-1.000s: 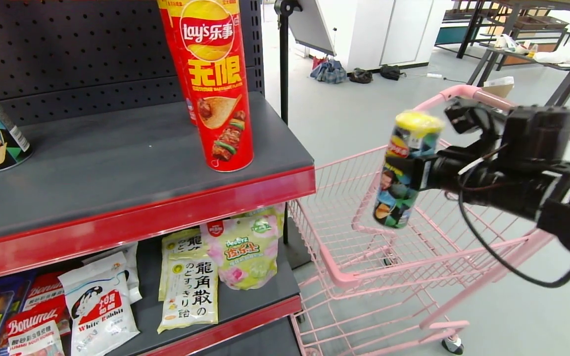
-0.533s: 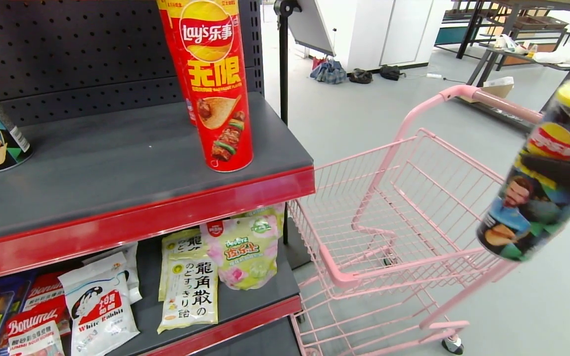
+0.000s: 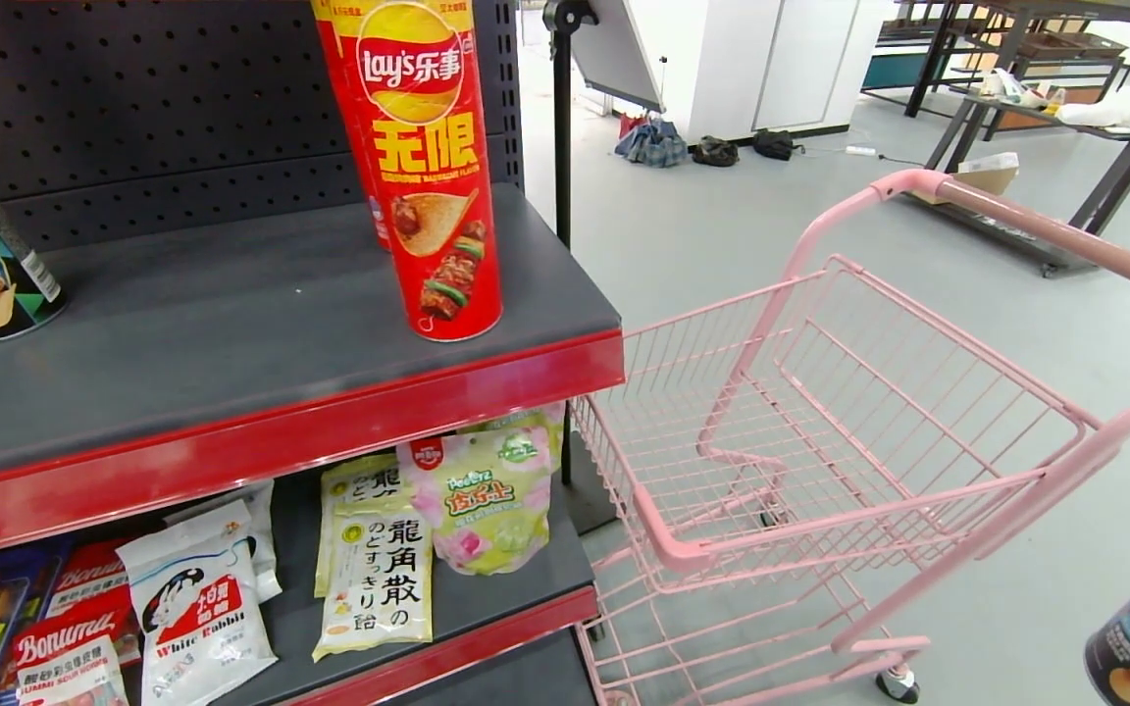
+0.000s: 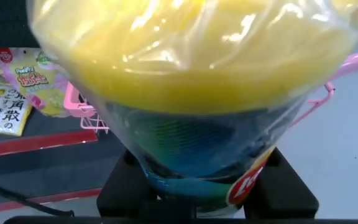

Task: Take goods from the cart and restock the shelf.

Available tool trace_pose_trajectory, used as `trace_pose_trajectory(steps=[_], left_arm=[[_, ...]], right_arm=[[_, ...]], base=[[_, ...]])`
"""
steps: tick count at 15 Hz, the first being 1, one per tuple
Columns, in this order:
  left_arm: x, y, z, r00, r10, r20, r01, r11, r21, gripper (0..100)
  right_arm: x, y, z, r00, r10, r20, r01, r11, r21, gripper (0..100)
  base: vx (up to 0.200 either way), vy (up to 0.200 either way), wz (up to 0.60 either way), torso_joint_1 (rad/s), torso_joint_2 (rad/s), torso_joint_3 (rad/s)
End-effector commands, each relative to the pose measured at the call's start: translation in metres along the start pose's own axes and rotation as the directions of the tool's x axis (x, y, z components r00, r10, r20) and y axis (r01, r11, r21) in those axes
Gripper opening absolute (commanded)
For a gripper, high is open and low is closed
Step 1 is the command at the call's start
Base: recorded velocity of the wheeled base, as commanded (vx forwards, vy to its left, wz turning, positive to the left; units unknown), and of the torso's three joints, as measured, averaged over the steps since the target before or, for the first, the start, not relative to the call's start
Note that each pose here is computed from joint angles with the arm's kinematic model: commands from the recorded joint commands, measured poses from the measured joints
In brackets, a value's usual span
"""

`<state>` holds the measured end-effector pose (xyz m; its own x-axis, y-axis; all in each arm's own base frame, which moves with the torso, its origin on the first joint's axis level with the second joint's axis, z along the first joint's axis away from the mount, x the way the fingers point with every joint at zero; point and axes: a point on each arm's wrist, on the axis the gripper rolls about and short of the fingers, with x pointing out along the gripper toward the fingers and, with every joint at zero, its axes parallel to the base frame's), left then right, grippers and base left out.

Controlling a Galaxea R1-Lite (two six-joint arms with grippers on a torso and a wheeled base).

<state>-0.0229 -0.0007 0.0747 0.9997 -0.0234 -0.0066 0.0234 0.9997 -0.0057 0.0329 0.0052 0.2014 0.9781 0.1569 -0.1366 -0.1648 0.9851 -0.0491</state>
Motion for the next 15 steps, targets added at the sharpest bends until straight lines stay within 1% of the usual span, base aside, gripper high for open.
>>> trace_pose_trajectory(steps=[1, 7, 15], left_arm=[[0.0001, 0.0, 0.0002, 1.0, 0.0, 0.0, 0.0, 1.0, -0.001, 100], [0.0001, 0.0, 0.0002, 1.0, 0.0, 0.0, 0.0, 1.0, -0.001, 100], [0.0001, 0.0, 0.0002, 1.0, 0.0, 0.0, 0.0, 1.0, -0.001, 100]], right_arm=[[-0.0078, 0.0003, -0.0043, 1.0, -0.002, 0.03, 0.002, 1.0, 0.0, 0], [-0.0068, 0.0004, -0.0065, 1.0, -0.002, 0.02, 0.002, 1.0, -0.009, 0], [-0.0039, 0.0003, -0.006, 1.0, -0.003, 0.007, 0.003, 1.0, -0.014, 0]], base=[[0.0, 0.0, 0.0, 0.051, -0.17, -0.134], [0.0, 0.0, 0.0, 0.132, -0.46, -0.32], [0.0, 0.0, 0.0, 0.206, -0.57, -0.365]])
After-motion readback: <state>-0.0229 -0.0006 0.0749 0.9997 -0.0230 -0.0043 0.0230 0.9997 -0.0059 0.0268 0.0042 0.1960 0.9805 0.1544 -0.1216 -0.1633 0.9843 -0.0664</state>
